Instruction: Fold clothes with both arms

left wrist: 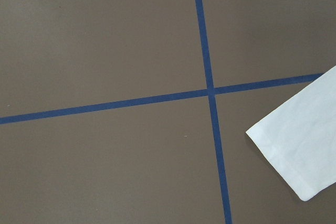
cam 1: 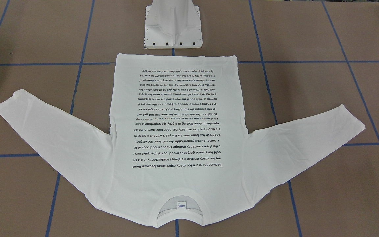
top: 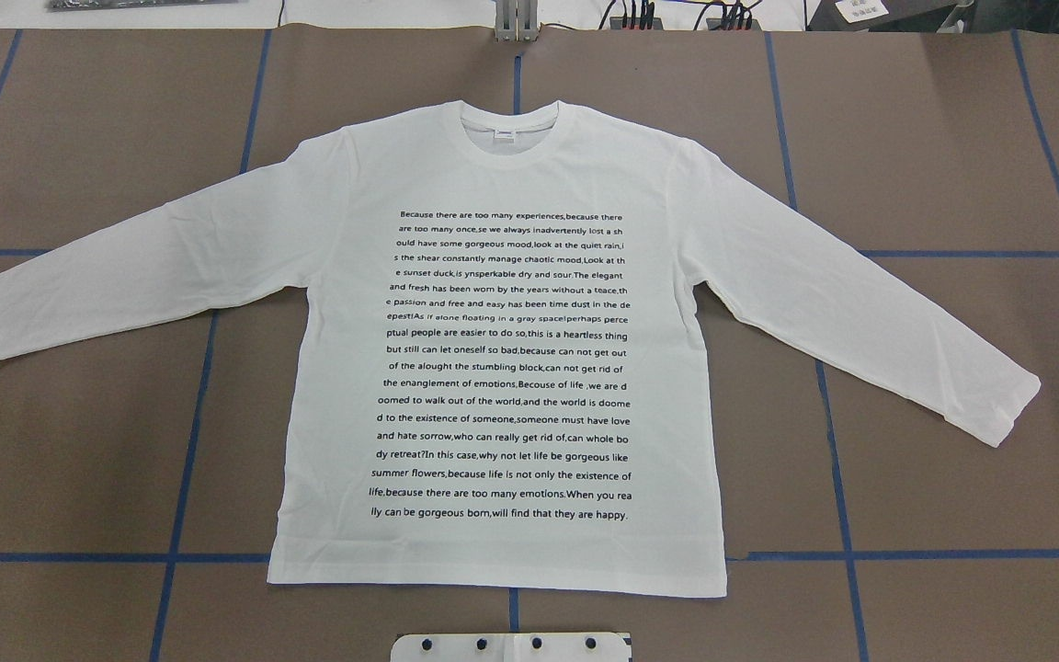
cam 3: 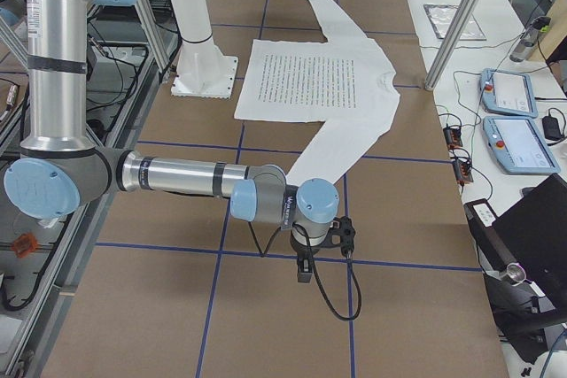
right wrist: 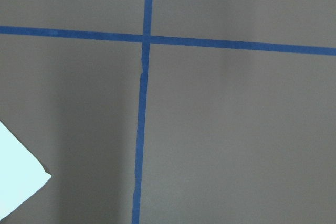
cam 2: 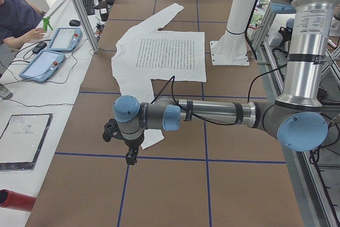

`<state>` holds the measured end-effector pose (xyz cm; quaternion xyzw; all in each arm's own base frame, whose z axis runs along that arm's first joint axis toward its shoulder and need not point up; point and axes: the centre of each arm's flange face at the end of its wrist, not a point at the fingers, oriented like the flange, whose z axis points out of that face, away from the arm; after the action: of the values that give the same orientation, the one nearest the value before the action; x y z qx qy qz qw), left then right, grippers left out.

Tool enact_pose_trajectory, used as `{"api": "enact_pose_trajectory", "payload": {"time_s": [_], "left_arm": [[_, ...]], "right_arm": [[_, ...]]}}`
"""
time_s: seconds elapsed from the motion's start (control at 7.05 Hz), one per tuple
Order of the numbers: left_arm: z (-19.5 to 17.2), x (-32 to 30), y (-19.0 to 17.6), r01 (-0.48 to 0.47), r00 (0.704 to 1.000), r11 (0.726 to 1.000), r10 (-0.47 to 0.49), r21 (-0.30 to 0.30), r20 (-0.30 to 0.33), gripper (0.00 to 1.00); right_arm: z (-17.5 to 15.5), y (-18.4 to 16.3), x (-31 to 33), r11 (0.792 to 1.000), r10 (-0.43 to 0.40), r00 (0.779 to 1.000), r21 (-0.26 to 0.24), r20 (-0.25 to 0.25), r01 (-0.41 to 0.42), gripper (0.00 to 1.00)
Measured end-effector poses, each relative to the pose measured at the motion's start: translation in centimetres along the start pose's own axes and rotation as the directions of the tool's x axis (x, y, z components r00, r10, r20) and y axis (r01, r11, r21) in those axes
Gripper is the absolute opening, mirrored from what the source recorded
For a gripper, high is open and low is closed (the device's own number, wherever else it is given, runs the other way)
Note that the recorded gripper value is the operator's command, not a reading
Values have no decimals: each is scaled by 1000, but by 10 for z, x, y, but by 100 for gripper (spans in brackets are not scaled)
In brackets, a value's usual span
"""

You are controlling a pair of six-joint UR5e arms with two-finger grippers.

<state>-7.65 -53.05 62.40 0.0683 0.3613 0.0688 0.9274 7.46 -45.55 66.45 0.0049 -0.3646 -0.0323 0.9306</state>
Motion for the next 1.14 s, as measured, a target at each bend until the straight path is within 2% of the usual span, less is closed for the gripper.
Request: {"api": "enact_pose_trajectory", "payload": {"time_s": [0.28, 0.57, 0.85, 1.14], "left_arm": [[-9, 7, -13, -31, 1000, 999, 31, 31, 4, 99], [-17, 16, -26, -59, 998, 996, 59, 61, 5, 100], [-14, 19, -34, -93, 996, 988, 94, 120, -3, 99], [-23, 28, -41, -123, 992, 975, 126, 186, -6, 99]], "right_arm": [[-12, -9, -14, 1000, -1, 1000, 26, 27, 0, 100], [-9, -20, -18, 998, 58, 996, 30, 73, -60, 100], [7, -21, -26, 997, 33, 996, 63, 85, -38, 100], [31, -4, -47, 991, -12, 995, 132, 101, -2, 100]]}}
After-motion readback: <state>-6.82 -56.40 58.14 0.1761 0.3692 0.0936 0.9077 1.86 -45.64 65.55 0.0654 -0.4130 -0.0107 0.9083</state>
